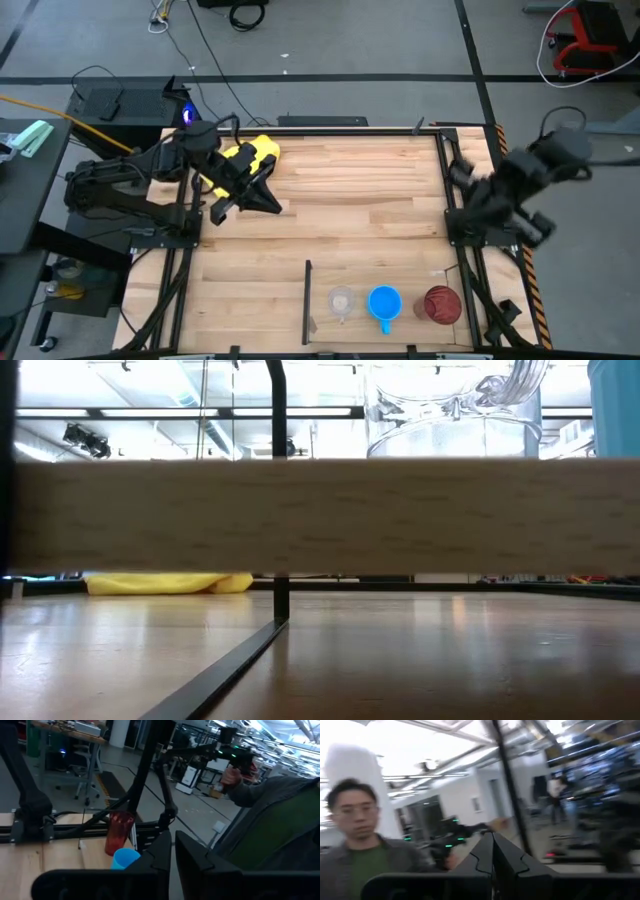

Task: Stack small to large cups/mugs on shelf
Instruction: Return to Home Position

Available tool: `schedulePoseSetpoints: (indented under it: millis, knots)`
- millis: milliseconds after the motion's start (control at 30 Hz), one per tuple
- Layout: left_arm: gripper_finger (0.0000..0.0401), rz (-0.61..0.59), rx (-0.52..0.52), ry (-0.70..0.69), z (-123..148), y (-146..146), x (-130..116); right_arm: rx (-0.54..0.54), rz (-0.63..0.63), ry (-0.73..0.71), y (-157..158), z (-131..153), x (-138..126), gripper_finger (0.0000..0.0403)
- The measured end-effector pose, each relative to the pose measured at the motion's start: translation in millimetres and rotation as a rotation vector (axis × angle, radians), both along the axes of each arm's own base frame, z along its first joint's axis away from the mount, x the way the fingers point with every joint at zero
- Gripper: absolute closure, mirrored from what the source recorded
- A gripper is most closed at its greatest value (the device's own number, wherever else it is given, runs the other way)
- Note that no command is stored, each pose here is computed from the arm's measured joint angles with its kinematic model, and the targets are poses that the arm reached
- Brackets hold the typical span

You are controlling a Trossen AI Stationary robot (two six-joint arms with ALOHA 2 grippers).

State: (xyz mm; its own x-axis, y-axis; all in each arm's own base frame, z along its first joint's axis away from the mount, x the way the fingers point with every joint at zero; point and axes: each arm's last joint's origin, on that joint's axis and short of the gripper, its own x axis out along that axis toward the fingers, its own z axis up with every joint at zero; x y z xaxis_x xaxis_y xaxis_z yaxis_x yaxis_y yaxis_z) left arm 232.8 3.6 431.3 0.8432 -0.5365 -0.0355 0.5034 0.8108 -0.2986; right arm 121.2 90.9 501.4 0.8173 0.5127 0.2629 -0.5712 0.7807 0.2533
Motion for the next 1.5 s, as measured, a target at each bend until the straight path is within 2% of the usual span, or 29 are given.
schedulePoseSetpoints:
  millis: [200, 400, 567, 667, 733, 867, 967, 1100, 1300, 1400, 1500]
  knots:
    - [0.0371, -0.003, 0.020, -0.014, 0, 7, -1, -0.030, -0.204, -0.024, -52, 2, -46, 0.0389]
    - [0.0378, -0.008, 0.020, -0.016, 0, 11, -1, -0.028, -0.250, -0.149, -86, 3, -102, 0.0389]
    - [0.0372, 0.001, 0.022, -0.036, 2, 22, -3, -0.020, -0.296, -0.205, -102, -1, -129, 0.0389]
    - [0.0367, 0.007, 0.019, -0.044, 3, 30, -5, 0.014, -0.304, -0.212, -102, -8, -129, 0.0389]
    - [0.0365, 0.016, 0.011, -0.051, 4, 36, -6, 0.047, -0.293, -0.216, -96, -20, -119, 0.0389]
    - [0.0367, 0.025, 0.007, -0.054, 5, 44, -8, 0.106, -0.256, -0.223, -79, -58, -89, 0.0387]
    - [0.0371, 0.024, 0.009, -0.056, 5, 47, -8, 0.128, -0.263, -0.276, -74, -81, -81, 0.0387]
    - [0.0376, 0.008, 0.001, -0.038, 1, 51, -3, 0.161, -0.314, -0.312, -81, -95, -90, 0.0386]
    - [0.0370, -0.048, -0.025, -0.065, -3, 46, 20, 0.166, -0.340, -0.394, -93, -104, -111, 0.0386]
    - [0.0366, -0.057, -0.038, -0.075, -4, 47, 25, 0.160, -0.340, -0.393, -93, -111, -112, 0.0386]
    - [0.0366, -0.020, -0.055, -0.070, -2, 61, 20, 0.154, -0.339, -0.382, -92, -117, -109, 0.0386]
